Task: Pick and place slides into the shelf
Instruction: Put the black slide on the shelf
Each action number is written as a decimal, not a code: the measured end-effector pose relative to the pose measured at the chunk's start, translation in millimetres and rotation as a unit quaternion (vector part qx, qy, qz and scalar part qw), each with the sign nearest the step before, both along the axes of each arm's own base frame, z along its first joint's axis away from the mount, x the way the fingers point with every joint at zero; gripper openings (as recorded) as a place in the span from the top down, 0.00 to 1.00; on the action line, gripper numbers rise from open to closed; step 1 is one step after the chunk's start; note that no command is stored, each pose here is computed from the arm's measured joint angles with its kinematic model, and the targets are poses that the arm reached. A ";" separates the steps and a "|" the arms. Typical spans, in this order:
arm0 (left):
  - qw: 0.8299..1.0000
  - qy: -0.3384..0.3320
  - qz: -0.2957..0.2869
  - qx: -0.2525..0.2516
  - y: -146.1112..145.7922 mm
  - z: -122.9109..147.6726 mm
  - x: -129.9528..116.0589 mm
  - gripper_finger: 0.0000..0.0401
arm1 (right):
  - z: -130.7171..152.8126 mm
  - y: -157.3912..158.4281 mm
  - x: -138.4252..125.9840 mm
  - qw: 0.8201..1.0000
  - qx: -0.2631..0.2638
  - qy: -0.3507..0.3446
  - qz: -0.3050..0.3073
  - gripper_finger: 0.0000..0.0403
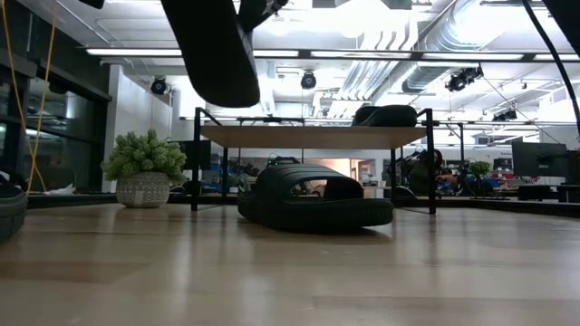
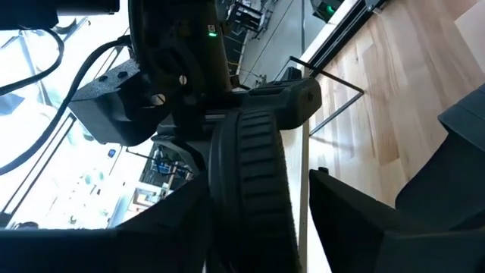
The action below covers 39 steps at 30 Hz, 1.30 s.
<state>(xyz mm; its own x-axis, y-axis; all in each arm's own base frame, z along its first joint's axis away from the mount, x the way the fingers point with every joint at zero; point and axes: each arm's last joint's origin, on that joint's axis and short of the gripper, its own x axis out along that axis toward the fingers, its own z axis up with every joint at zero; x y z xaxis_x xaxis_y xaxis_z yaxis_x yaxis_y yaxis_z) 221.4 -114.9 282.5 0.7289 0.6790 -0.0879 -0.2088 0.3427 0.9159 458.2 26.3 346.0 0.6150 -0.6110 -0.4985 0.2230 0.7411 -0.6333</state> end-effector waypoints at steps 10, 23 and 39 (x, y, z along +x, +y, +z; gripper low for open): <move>0.999 -0.030 0.016 -0.014 1.1 6.4 -1.1 0.40 | 15.9 -7.0 -9.7 1.000 0.002 -0.014 -0.004 1.00; 0.985 -0.132 -0.033 -0.108 -2.5 40.1 -36.0 0.37 | 39.1 -12.3 -32.7 1.000 -0.024 0.007 -0.007 1.00; 0.946 -0.158 -0.128 -0.254 37.0 44.8 -88.5 0.40 | 66.4 -63.2 -58.9 1.000 0.018 0.007 0.013 1.00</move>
<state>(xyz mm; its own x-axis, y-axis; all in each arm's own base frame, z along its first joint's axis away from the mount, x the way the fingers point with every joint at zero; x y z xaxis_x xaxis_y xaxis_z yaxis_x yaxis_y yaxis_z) 132.9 -77.9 327.3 0.9083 0.4047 -0.1057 -0.2945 0.7984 0.5252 399.3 -36.9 412.5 0.6227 -0.5766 -0.5289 0.1944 0.7688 -0.6092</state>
